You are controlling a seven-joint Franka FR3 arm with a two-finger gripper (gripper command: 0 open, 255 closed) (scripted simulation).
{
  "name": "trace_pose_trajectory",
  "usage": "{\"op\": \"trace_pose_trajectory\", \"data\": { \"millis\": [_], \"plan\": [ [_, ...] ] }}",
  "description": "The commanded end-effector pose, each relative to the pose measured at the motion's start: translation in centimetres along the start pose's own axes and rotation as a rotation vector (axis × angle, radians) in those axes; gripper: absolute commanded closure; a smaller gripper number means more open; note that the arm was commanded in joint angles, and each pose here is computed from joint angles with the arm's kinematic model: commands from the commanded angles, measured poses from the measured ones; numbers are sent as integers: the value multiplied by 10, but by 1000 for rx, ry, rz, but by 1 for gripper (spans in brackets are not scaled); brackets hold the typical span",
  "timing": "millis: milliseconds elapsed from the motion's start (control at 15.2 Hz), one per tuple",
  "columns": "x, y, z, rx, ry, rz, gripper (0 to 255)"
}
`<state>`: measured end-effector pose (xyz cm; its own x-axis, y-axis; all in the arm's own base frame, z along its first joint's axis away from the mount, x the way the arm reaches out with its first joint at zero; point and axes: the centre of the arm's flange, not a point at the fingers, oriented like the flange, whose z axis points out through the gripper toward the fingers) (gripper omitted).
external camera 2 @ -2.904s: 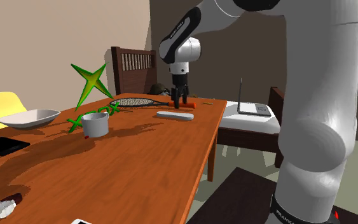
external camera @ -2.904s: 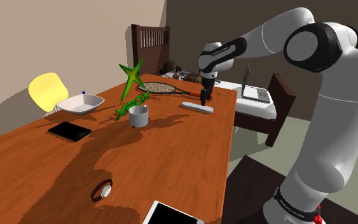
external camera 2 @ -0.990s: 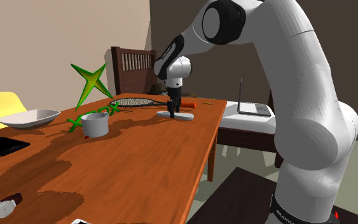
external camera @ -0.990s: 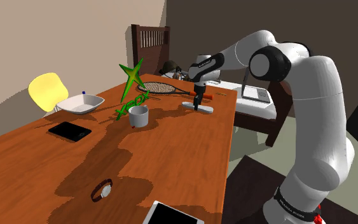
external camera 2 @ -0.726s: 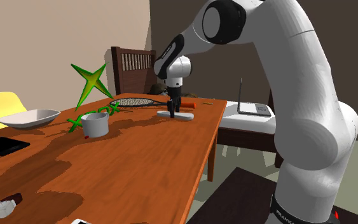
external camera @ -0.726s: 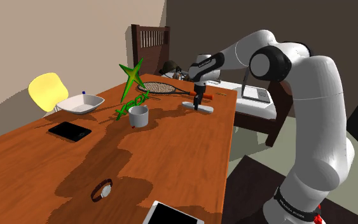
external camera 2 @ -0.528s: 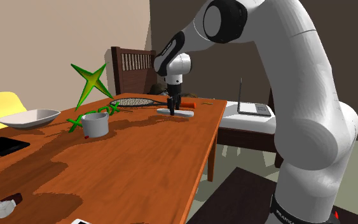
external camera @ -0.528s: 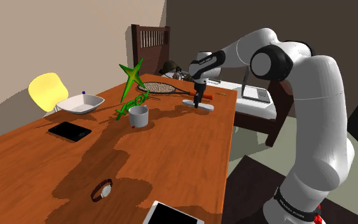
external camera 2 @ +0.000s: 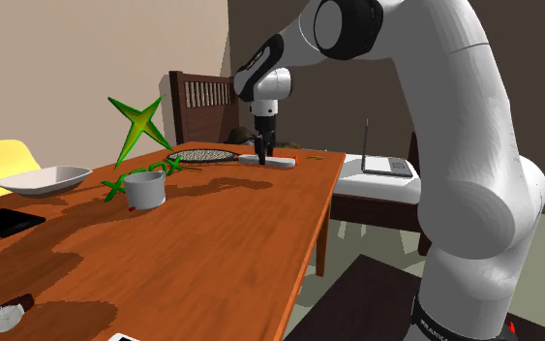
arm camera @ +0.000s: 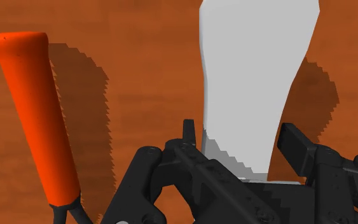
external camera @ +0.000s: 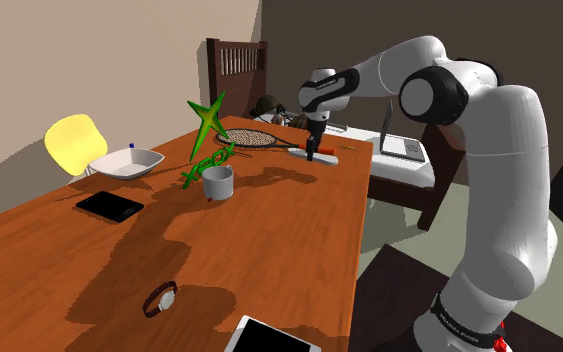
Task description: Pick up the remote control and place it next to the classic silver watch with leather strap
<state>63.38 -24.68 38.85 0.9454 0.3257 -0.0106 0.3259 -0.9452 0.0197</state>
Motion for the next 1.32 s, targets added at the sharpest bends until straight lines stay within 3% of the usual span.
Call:
{"op": "trace_pose_trajectory", "data": {
  "millis": [0,462,1254],
  "plan": [
    [0,0,-11,0,0,0,255],
    [-1,0,-45,0,0,0,255],
    [31,-155,-49,0,0,0,255]
  ]
}}
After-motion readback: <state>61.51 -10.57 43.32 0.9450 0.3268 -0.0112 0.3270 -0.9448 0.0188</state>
